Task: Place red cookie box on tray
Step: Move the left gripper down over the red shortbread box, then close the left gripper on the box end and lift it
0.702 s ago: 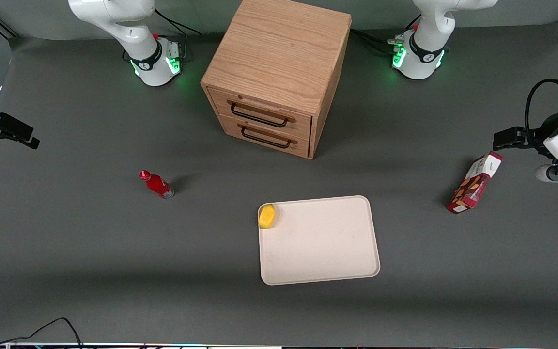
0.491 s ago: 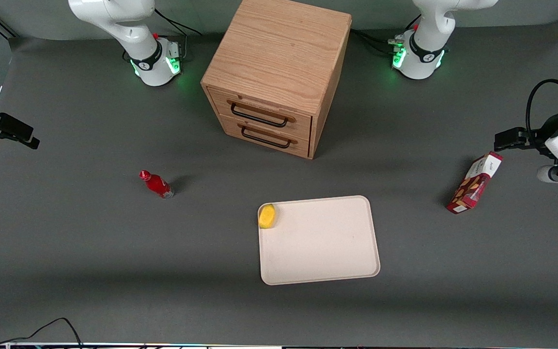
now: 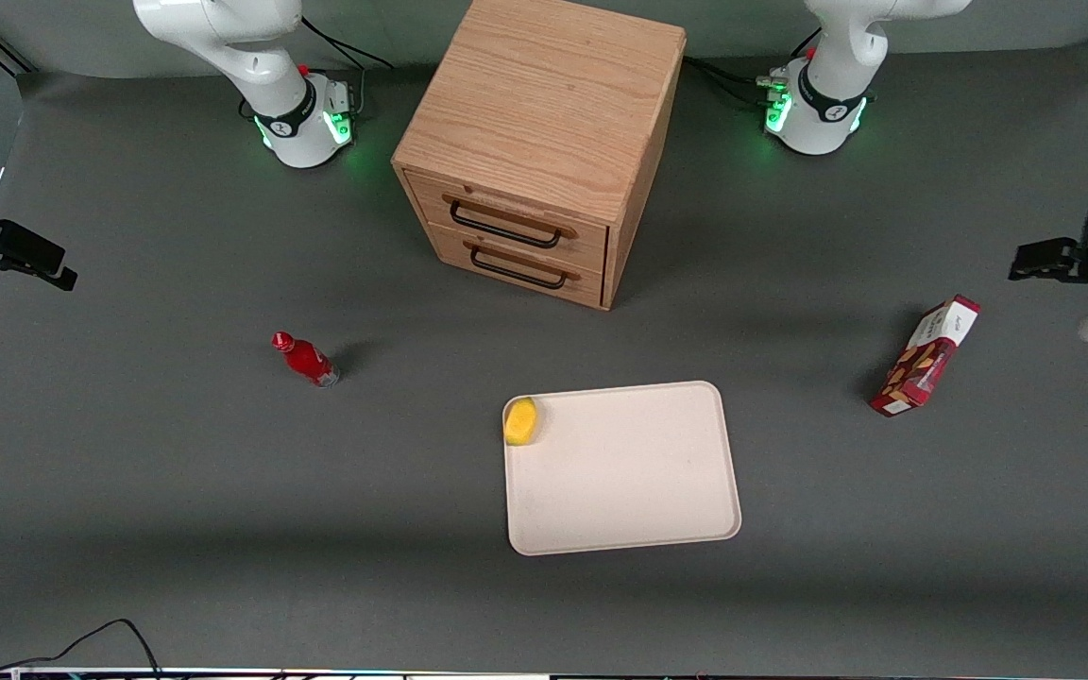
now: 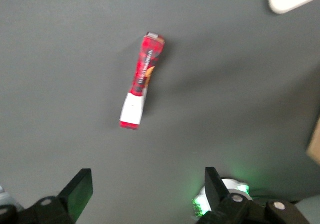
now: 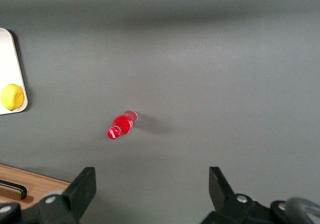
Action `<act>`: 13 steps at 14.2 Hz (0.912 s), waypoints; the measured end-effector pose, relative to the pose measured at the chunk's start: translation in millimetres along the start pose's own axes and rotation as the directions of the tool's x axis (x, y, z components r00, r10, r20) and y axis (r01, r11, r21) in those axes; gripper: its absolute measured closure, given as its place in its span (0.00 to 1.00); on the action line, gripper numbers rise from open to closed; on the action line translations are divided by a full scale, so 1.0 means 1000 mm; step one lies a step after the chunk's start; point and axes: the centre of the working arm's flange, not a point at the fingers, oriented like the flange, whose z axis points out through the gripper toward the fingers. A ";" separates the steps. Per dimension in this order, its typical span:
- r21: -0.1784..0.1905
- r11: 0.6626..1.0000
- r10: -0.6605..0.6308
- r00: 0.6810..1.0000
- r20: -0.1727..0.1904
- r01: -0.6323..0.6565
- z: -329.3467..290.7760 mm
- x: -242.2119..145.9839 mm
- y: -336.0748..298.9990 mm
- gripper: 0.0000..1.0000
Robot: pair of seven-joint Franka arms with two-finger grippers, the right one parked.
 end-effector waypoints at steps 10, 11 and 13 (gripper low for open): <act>0.096 0.991 0.113 0.969 -0.220 -0.094 0.287 0.017 -0.006 0.32; 0.097 0.991 0.110 0.968 -0.224 -0.091 0.291 0.016 -0.006 0.42; 0.100 0.991 0.110 0.967 -0.229 -0.089 0.289 0.017 -0.007 0.64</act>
